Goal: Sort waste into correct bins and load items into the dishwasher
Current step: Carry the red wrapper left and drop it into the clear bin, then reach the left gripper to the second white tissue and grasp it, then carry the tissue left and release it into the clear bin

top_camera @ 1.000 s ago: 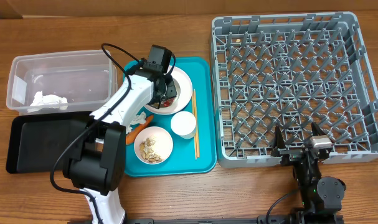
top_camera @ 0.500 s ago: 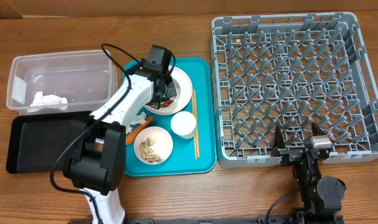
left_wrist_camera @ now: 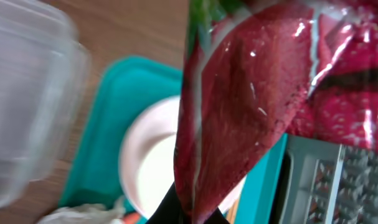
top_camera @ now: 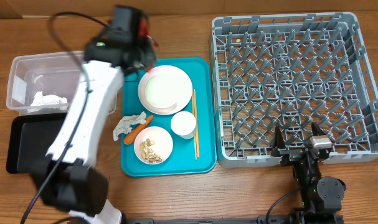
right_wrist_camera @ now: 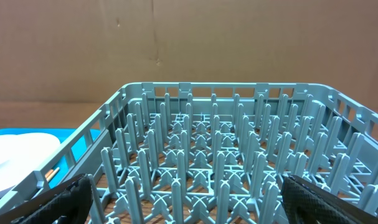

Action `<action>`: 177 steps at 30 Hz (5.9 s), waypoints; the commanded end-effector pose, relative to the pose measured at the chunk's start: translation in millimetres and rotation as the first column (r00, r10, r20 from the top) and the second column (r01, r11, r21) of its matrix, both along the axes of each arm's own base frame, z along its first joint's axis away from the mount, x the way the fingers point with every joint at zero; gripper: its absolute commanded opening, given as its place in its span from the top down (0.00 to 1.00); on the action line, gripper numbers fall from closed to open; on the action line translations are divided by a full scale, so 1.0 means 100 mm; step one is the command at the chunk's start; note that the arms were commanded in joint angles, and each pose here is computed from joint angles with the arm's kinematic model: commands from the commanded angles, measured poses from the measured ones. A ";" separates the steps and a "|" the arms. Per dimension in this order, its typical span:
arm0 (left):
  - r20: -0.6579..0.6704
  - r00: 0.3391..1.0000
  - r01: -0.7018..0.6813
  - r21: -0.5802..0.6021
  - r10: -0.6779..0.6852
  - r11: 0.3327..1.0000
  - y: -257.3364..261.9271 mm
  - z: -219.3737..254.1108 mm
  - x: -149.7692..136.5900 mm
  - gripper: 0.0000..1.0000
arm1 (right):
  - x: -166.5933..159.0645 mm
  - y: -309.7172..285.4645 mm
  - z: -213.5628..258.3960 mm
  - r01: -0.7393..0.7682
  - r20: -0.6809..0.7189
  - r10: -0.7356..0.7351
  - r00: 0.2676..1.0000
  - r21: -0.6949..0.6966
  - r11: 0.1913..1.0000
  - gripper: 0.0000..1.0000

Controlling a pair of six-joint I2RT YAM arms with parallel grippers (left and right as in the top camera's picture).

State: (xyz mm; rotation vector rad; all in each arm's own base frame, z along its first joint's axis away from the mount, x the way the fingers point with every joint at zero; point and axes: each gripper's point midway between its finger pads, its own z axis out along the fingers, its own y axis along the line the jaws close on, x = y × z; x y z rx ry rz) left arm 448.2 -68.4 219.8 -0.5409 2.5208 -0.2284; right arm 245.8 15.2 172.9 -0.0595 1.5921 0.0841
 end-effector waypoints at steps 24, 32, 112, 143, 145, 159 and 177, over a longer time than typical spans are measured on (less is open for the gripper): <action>-0.292 0.756 -0.614 -0.002 0.586 0.790 2.26 -1.00 -0.32 0.96 | 0.00 -0.01 -0.02 0.004 0.004 -0.004 1.000 0.004 1.000 0.00; -0.310 0.739 -0.654 -0.113 0.599 0.748 2.52 -1.18 -0.25 0.92 | 0.00 -0.01 -0.02 0.004 0.004 -0.004 1.000 0.004 1.000 0.00; -0.451 0.878 0.202 0.052 -0.157 0.978 0.09 -1.58 -1.18 0.13 | 0.00 -0.01 -0.02 0.004 0.004 -0.004 1.000 0.004 1.000 0.00; -0.408 0.902 0.194 0.087 -0.143 0.977 0.15 -1.91 -1.18 0.33 | 0.00 -0.01 -0.02 0.004 0.004 -0.004 1.000 0.004 1.000 0.00; -0.405 0.903 0.196 0.091 -0.143 0.976 0.15 -1.91 -1.16 0.44 | 0.00 -0.01 -0.02 0.004 0.004 -0.004 1.000 0.004 1.000 0.00; -0.400 0.905 0.201 0.096 -0.147 0.975 0.16 -1.86 -1.14 0.96 | 0.00 -0.01 -0.02 0.004 0.004 -0.004 1.000 0.004 1.000 0.00; -0.273 0.953 0.196 0.223 -0.132 0.955 0.30 -0.47 -0.61 0.96 | 0.00 -0.01 -0.02 0.004 0.004 -0.004 1.000 0.004 1.000 0.00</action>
